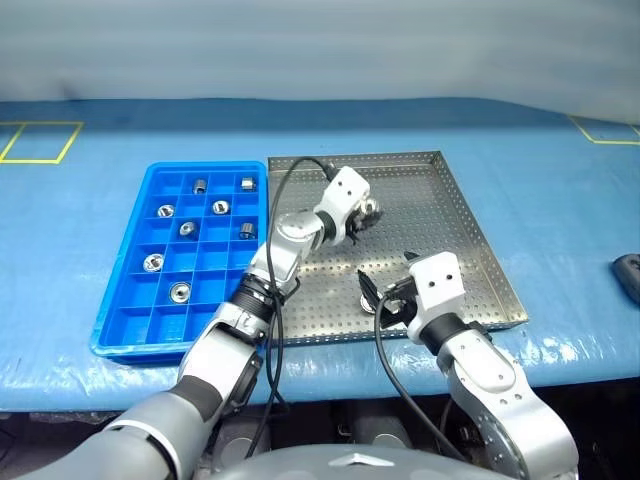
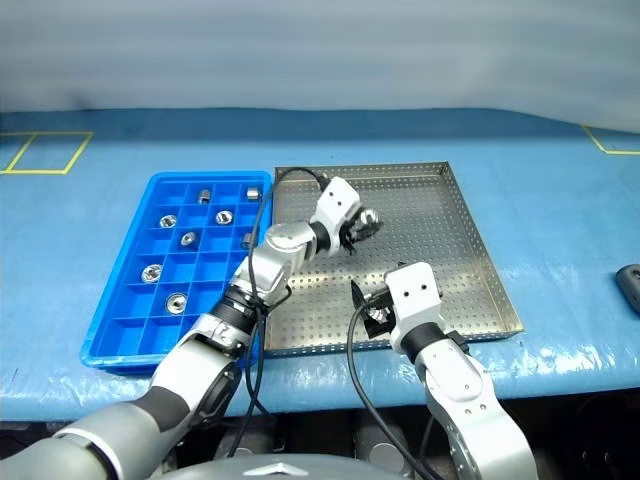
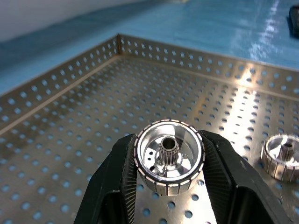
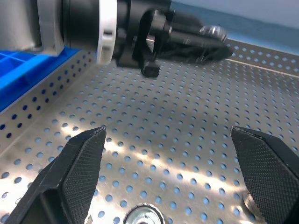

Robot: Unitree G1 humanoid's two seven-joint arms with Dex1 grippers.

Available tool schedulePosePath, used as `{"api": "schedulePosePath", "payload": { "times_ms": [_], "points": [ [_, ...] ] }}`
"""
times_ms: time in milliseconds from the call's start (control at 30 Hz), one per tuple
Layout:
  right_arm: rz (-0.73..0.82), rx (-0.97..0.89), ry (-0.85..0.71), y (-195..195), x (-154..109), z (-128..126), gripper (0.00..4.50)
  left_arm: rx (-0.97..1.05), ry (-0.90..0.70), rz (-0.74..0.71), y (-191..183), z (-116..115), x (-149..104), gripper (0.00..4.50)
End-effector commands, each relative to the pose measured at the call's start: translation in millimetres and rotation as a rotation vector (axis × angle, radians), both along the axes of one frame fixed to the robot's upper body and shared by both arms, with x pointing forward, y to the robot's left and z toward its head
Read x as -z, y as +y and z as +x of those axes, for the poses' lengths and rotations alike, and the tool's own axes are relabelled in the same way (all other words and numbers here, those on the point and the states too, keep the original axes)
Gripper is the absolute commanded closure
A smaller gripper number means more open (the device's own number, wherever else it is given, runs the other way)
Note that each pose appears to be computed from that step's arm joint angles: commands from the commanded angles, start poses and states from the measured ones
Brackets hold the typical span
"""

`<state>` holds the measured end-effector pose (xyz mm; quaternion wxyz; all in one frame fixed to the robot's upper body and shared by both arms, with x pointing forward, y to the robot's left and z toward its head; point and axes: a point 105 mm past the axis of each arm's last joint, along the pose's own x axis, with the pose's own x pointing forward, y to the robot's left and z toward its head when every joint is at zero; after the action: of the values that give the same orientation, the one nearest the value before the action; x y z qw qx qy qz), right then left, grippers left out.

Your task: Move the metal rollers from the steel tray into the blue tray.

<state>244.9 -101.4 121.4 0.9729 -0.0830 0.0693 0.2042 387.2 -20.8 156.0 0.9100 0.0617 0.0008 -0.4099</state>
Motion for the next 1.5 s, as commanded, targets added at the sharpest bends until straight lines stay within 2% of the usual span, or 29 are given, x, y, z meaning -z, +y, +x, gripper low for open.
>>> {"api": "schedulePosePath", "payload": {
  "times_ms": [33, 167, 333, 433, 600, 800, 933, 1100, 1233, 1500],
  "points": [
    [0.004, -0.124, -0.040, 17.2, -11.3, 2.0, 0.00, -0.070, -0.086, -0.081, 28.7, -7.0, -38.0, 2.82],
    [-0.021, -0.266, -0.058, 35.3, -16.5, 10.1, 0.00, -0.156, -0.151, -0.066, 69.4, -21.4, -54.1, 2.82],
    [-0.035, -0.452, -0.067, 62.1, -20.7, 16.6, 0.00, -0.294, -0.206, 0.008, 121.6, -45.2, -53.8, 2.82],
    [-0.022, -0.579, -0.071, 81.1, -22.6, 15.0, 0.00, -0.375, -0.169, 0.059, 149.7, -63.7, -38.0, 2.82],
    [-0.023, -0.689, -0.066, 99.7, -19.2, 16.6, 0.00, -0.519, -0.084, 0.131, 186.8, -89.7, -9.5, 2.82],
    [-0.021, -0.809, -0.060, 117.9, -16.3, 14.2, 0.00, -0.673, 0.005, 0.124, 213.7, -119.4, 9.5, 2.82],
    [-0.024, -0.869, -0.057, 126.5, -14.5, 11.2, 0.00, -0.720, 0.046, 0.121, 221.3, -129.6, 18.6, 2.82],
    [-0.030, -0.910, -0.060, 132.6, -13.9, 8.5, 0.00, -0.714, 0.075, 0.102, 217.7, -130.0, 25.5, 2.82],
    [-0.025, -0.909, -0.061, 133.2, -14.3, 7.4, 0.00, -0.677, 0.083, 0.097, 209.3, -123.2, 29.8, 2.82],
    [-0.019, -0.867, -0.048, 126.8, -11.6, 5.7, 0.00, -0.546, 0.055, 0.062, 183.1, -106.1, 20.0, 2.82]
  ]
}}
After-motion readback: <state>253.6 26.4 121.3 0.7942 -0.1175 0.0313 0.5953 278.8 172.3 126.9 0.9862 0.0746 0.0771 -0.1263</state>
